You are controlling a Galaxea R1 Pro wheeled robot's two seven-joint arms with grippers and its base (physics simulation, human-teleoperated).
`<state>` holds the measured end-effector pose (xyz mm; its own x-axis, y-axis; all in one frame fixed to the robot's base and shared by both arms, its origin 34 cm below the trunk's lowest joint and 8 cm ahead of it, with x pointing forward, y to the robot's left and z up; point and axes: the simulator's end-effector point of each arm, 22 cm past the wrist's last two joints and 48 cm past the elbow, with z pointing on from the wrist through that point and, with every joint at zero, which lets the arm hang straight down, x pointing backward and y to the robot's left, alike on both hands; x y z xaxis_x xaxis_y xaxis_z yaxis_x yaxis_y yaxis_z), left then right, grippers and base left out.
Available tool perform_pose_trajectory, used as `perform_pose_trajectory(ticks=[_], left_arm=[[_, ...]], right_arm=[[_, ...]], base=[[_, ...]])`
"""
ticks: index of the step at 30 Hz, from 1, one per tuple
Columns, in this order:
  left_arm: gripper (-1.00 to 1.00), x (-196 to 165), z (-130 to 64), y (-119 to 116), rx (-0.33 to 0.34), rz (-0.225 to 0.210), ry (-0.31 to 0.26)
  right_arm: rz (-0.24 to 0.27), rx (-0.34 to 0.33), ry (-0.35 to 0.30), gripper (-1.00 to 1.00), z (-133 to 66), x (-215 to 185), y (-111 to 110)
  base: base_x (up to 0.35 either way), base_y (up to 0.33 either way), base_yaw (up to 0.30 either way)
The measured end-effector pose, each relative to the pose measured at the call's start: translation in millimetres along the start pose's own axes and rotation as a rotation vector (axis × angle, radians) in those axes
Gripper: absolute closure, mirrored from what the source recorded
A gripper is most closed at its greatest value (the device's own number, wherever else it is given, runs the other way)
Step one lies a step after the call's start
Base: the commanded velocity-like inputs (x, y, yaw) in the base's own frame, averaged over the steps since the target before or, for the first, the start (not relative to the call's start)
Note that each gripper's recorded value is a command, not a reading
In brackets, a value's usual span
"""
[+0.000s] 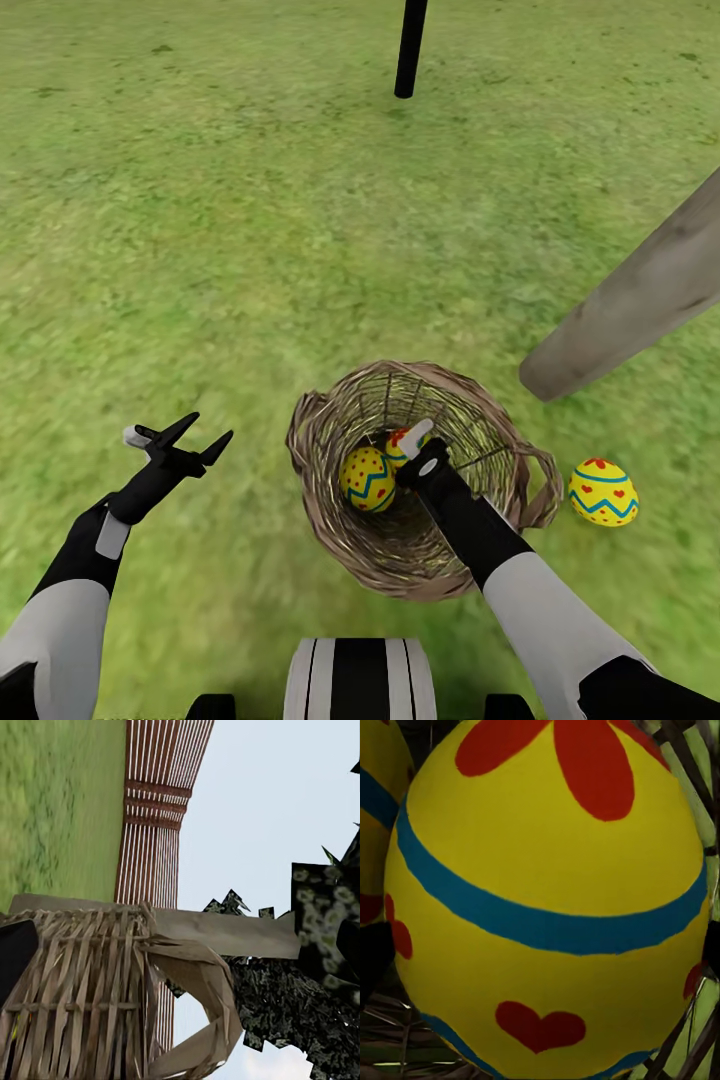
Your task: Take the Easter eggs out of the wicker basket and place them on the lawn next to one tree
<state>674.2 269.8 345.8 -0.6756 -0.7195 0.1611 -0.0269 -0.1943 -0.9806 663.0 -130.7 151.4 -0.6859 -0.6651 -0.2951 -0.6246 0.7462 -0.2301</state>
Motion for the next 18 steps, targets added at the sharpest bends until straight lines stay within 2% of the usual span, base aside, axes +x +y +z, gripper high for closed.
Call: perform_pose_trajectory(ticks=[18], left_arm=[[-1.00,0,-4.7,14,-0.015,-0.016,-0.006]], right_arm=[[-0.001,0.004,-0.013,1.00,4.8,-4,0]], base=[[0.000,0.000,0.000]])
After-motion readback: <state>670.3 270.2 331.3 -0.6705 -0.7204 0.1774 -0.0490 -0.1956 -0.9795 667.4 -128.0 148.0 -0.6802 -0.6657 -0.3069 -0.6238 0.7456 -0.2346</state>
